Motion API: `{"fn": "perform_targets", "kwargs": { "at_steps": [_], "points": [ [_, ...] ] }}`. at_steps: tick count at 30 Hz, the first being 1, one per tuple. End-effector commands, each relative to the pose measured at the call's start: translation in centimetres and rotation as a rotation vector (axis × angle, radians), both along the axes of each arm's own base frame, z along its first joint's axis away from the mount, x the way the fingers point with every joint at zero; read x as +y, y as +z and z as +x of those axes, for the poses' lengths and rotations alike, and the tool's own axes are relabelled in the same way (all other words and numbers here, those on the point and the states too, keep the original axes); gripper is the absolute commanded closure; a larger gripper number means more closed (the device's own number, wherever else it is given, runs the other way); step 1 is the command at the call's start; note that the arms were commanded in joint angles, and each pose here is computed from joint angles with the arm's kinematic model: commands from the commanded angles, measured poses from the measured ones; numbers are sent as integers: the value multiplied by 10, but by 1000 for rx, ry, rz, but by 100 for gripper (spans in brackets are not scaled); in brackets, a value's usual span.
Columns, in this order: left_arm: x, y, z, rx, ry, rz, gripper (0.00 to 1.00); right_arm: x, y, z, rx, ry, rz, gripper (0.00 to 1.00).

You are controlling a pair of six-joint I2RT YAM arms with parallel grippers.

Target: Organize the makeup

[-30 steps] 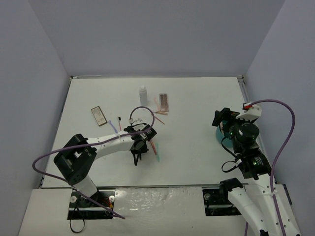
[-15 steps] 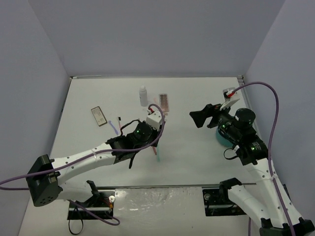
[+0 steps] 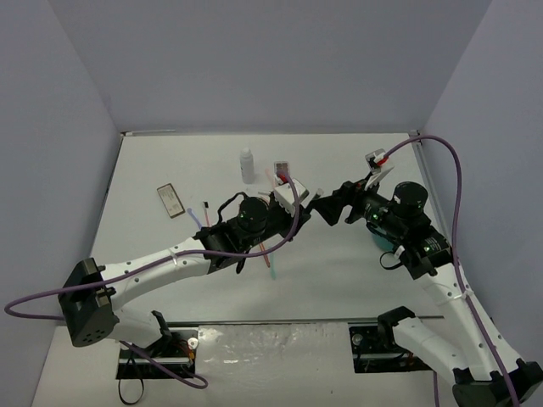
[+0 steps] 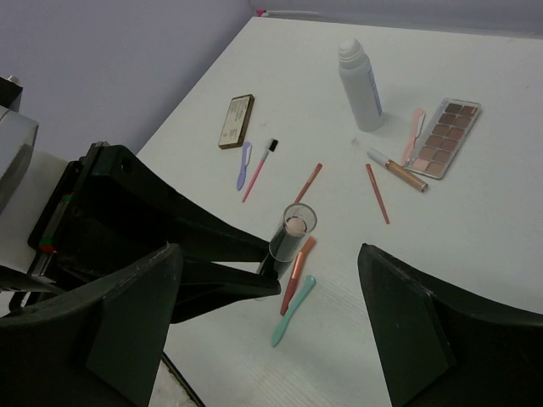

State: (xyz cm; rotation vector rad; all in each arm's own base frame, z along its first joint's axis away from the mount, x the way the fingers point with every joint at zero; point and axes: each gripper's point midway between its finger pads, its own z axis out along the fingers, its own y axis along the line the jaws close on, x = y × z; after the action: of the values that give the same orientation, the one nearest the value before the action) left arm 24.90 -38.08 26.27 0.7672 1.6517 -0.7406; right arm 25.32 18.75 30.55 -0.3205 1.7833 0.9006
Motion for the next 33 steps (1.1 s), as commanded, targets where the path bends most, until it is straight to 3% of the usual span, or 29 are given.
{"fn": "perform_targets", "kwargs": {
  "at_steps": [1,13,17,22,25,29,30,32,33],
  "points": [
    [-21,73,-8,-121,-88,-189,100,10,20,5,-74,32,65,21],
    [-23,83,-9,-140,-94,-242,100,14,5,10,-39,28,95,44],
    [-26,82,-10,-133,-103,-246,100,14,2,9,-36,29,93,59],
    [-26,75,-8,-126,-96,-231,100,12,0,9,-37,22,89,92],
    [-25,71,-8,-112,-89,-225,98,9,-2,11,-43,5,76,100],
    [-22,61,-4,-83,-58,-206,75,1,-2,14,-51,-42,50,100],
    [-21,57,-3,-70,-48,-191,61,-3,-2,16,-60,-69,32,100],
    [-16,48,0,-51,-17,-167,43,-19,-2,24,-75,-163,-7,100],
    [-11,39,4,-35,18,-141,30,-26,-5,26,-74,-200,-36,100]
  ]
}}
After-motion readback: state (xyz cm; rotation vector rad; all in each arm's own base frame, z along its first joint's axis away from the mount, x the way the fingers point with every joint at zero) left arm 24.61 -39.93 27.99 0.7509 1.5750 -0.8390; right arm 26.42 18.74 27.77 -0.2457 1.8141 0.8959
